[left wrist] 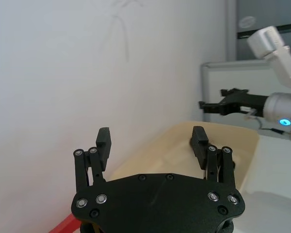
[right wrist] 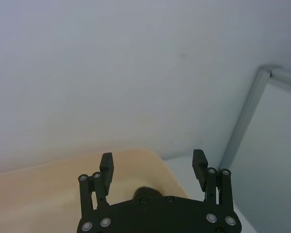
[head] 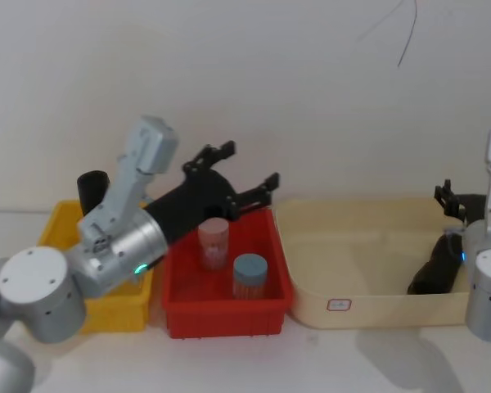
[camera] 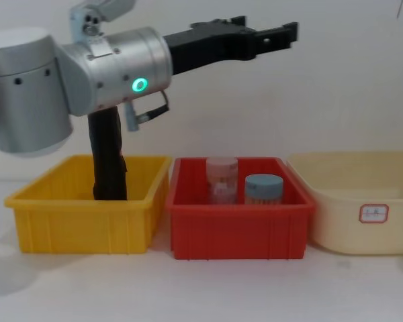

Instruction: Pick up the garbage bag with the one hand and transfer it to the other hand.

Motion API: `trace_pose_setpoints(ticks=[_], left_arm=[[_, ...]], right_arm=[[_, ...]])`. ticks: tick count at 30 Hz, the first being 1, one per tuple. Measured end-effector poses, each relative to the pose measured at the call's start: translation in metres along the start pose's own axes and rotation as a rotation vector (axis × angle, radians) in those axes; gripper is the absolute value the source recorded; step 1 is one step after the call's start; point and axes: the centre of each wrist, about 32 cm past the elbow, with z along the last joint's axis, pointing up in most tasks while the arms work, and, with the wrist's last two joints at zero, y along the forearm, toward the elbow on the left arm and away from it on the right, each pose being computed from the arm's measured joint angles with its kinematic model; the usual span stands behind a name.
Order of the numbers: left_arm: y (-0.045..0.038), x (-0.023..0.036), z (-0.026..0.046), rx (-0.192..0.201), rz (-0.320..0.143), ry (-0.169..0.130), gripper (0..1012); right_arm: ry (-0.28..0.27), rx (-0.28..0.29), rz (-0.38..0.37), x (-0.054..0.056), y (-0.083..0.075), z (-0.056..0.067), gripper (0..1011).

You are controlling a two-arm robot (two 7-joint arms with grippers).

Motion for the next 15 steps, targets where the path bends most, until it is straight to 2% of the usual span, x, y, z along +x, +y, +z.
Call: trace_pose_setpoints(ticks=[4,5,9,11,15], left_arm=[[0.0152,0.0007,0.0016,0.002,0.059,-0.008,1000],[0.0216,0.0005,0.0022,0.004,0.081,-0.010,1000],[0.0353,0.0007,0.0036,0.012,0.140,-0.016,1000],[0.0441,0.0007,0.0038,0.020,0.174,-0.018,1000],[0.0561,0.0009,0.0046,0.030,0.219,-0.021,1000]], right_arm=[[-0.026,0.022,0.015,-0.004,-0.004,0.002,1000],[-0.031,0.025,0.020,-0.005,-0.005,0.002,1000],[-0.060,0.038,0.053,-0.011,-0.012,0.002,1000],[-0.079,0.042,0.079,-0.015,-0.016,0.001,1000],[-0.109,0.046,0.135,-0.022,-0.026,-0.002,1000]])
